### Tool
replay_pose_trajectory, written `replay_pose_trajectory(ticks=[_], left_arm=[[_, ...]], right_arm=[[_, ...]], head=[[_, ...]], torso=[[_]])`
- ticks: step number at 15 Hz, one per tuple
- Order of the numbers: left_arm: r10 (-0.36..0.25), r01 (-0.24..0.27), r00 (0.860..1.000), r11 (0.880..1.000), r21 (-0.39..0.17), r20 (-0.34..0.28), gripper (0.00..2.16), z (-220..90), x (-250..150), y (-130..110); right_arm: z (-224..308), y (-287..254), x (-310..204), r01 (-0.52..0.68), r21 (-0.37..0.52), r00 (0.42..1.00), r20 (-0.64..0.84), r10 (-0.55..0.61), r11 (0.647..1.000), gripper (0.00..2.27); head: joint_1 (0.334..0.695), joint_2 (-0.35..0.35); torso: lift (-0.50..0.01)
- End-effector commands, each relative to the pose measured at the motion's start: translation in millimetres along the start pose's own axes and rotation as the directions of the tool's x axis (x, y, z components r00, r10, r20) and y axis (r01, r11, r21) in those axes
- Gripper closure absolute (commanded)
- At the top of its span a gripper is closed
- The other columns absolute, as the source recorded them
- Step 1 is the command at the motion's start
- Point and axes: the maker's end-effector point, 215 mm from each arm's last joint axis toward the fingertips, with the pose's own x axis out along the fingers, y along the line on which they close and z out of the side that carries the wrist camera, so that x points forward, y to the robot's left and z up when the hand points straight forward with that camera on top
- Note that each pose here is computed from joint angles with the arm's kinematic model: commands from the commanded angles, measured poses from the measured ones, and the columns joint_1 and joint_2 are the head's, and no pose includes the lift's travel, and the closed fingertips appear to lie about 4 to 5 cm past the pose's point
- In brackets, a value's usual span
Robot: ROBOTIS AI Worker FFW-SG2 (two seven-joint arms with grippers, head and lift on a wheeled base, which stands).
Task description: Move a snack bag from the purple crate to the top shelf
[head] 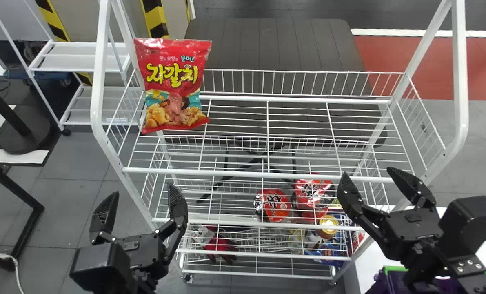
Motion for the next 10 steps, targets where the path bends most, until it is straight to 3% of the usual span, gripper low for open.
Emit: replay_pose_trajectory(ticks=[1,10], left_arm=[[0.0,0.0,1.0,1.0,0.002,0.0,0.09,-0.1,-0.2,0.1],[-0.003,0.003,1.0,1.0,0.004,-0.002,0.09,-1.6,-0.9,-1.5]], right_arm=[[-1.1,0.0,-0.6,0.003,0.004,1.0,-0.001,-0.003,1.0,0.17],[-5.4,-7.5,-1.1,0.04,0.006,0.999,-0.016,-0.04,0.999,0.17]], head=[[0.695,0.012],[0.695,0.005]], torso=[[-0.001],[-0.013]])
